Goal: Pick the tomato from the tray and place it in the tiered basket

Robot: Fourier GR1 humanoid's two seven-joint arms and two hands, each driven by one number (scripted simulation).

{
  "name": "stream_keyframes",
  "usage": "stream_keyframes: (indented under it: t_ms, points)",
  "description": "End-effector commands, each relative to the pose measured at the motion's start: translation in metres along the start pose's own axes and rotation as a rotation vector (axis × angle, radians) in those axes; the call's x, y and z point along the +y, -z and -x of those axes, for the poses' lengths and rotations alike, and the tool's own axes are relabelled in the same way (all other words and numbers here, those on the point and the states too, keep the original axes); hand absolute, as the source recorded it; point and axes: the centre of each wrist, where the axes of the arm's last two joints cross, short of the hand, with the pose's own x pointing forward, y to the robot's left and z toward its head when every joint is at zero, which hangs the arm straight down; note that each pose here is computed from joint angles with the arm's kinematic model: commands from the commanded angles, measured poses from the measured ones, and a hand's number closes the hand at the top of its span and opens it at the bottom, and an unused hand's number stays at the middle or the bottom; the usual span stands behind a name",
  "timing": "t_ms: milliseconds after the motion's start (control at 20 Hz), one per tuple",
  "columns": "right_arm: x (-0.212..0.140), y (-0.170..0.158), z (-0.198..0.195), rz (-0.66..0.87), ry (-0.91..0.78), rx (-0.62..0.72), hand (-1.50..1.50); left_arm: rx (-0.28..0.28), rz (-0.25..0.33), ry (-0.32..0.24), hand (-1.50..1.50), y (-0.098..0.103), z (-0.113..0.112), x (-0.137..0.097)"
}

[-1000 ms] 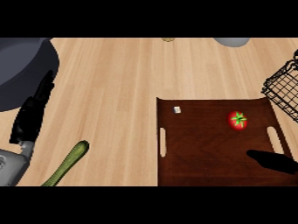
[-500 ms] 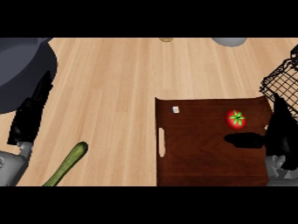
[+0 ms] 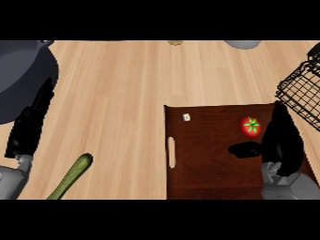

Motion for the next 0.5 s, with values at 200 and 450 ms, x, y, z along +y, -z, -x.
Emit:
stream_keyframes:
  t_ms: [200,450]
  points:
    - [0.007,-0.001,-0.035,0.054,-0.098,0.179,-1.5,0.007,0.005,-0.021,0.0,-0.003,0.011,0.008]
    - [0.017,0.003,-0.033,0.029,-0.12,0.182,-1.5,0.004,-0.012,-0.008,0.0,-0.002,-0.001,-0.006]
